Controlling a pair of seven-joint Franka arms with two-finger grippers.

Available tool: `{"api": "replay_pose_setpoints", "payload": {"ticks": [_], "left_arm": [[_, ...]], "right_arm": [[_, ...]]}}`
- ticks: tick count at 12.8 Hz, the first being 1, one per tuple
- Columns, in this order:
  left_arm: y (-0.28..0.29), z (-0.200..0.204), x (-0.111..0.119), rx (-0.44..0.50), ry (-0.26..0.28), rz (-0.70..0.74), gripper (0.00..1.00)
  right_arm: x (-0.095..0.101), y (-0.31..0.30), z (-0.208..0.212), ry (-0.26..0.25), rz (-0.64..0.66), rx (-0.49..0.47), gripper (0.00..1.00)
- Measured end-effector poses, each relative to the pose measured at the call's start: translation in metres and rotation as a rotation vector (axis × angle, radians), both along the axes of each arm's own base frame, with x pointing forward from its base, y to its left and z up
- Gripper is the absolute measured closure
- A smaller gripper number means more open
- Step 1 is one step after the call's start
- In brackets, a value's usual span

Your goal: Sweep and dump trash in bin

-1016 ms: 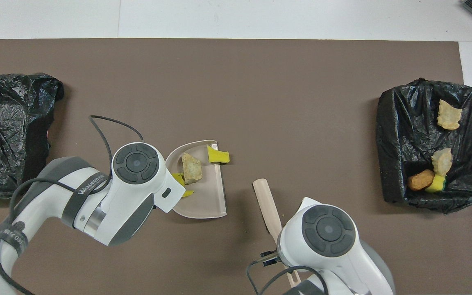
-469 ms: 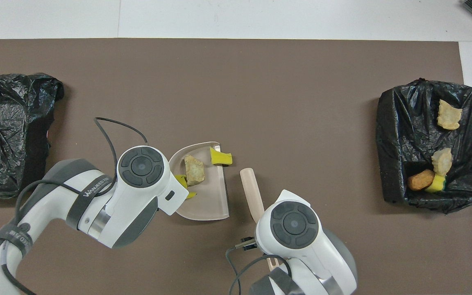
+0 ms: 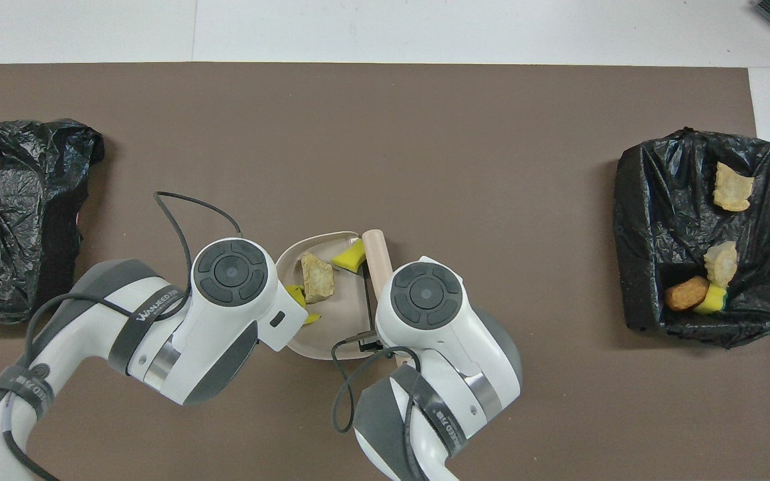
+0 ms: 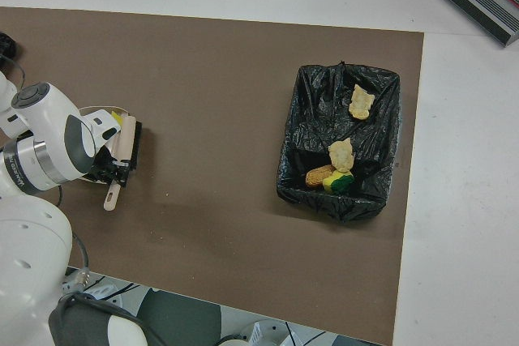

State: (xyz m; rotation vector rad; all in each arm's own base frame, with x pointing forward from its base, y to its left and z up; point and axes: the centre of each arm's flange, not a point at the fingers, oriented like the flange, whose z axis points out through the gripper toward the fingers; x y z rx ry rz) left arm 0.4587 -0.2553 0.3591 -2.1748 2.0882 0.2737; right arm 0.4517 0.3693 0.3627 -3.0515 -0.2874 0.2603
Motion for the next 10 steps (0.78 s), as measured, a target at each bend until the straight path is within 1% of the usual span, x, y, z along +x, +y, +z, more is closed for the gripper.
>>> {"api": "replay_pose_setpoints", "payload": {"ticks": [1,2,3,5,7,10], "left_arm": [[0.0,0.0,0.0,0.0,0.0,0.0,0.68],[0.0,0.0,0.0,0.0,0.0,0.0,0.68],[0.0,0.0,0.0,0.0,0.0,0.0,0.68],[0.0,0.0,0.0,-0.001,-0.001,0.0,0.68],[0.001,0.0,0.001,-0.002,-0.002,-0.001,0.68],[0.002,0.001,0.002,-0.005,0.0,-0.021,0.68]], "right_arm": [[0.003,0.007,0.001,0.008,-0.028,0.024,0.74],[0.003,0.013,0.001,0.021,-0.056,0.058,0.74],[0.002,0.014,0.002,0.031,-0.067,0.071,0.74],[0.0,0.008,0.007,0.069,-0.073,0.06,0.74],[-0.001,-0.006,0.027,0.097,-0.082,0.049,0.74],[-0.011,-0.028,0.06,0.148,-0.082,0.019,0.74]]}}
